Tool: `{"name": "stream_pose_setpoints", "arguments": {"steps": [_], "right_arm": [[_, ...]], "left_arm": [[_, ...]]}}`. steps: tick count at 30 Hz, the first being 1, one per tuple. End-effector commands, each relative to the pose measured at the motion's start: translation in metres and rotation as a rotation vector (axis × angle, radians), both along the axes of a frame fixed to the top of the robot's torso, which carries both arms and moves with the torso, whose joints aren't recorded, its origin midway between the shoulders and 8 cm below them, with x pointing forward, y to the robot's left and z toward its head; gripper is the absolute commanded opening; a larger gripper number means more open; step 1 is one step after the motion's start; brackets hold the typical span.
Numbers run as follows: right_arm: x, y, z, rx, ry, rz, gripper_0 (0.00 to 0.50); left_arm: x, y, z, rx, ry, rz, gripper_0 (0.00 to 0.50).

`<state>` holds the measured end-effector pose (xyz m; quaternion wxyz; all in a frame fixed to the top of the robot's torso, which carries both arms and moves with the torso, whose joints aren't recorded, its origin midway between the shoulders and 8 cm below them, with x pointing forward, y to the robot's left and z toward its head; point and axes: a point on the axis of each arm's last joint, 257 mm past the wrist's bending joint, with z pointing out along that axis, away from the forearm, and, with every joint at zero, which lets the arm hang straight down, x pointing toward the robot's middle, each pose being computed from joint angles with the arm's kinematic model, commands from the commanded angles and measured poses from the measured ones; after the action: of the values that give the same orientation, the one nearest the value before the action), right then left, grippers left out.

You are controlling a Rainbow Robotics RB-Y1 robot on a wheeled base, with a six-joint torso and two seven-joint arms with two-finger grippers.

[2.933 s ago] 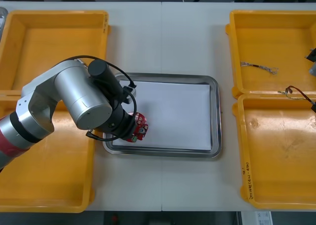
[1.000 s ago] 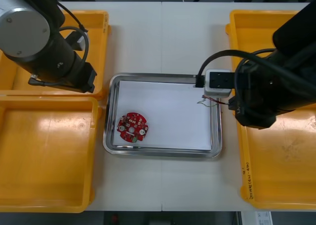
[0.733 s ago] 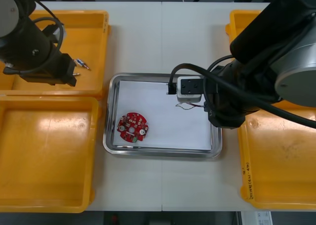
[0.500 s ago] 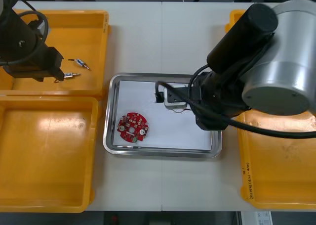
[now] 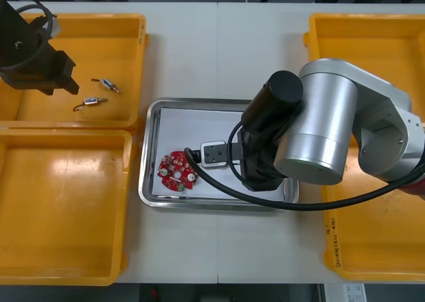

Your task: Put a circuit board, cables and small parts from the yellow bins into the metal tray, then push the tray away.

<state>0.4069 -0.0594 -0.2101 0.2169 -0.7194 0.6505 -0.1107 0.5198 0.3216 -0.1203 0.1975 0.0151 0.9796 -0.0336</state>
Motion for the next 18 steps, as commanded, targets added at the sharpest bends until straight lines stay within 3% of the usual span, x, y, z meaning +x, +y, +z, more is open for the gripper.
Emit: {"name": "stream_pose_setpoints", "arguments": {"steps": [1,10,18], "right_arm": [[0.003,0.017,-0.007,0.002,-0.016,0.046,0.0],[0.003,0.011,-0.055,-0.052,0.04,0.026,0.0],[-0.002,0.004,-0.088,-0.06,0.088,0.0,0.0]], "left_arm": [[0.025,0.017,0.039,0.075,-0.102,-0.085,0.5],[0.048,0.012,0.023,0.169,-0.145,-0.221,0.5],[0.058,0.012,0.004,0.185,-0.148,-0.313,0.5]]}}
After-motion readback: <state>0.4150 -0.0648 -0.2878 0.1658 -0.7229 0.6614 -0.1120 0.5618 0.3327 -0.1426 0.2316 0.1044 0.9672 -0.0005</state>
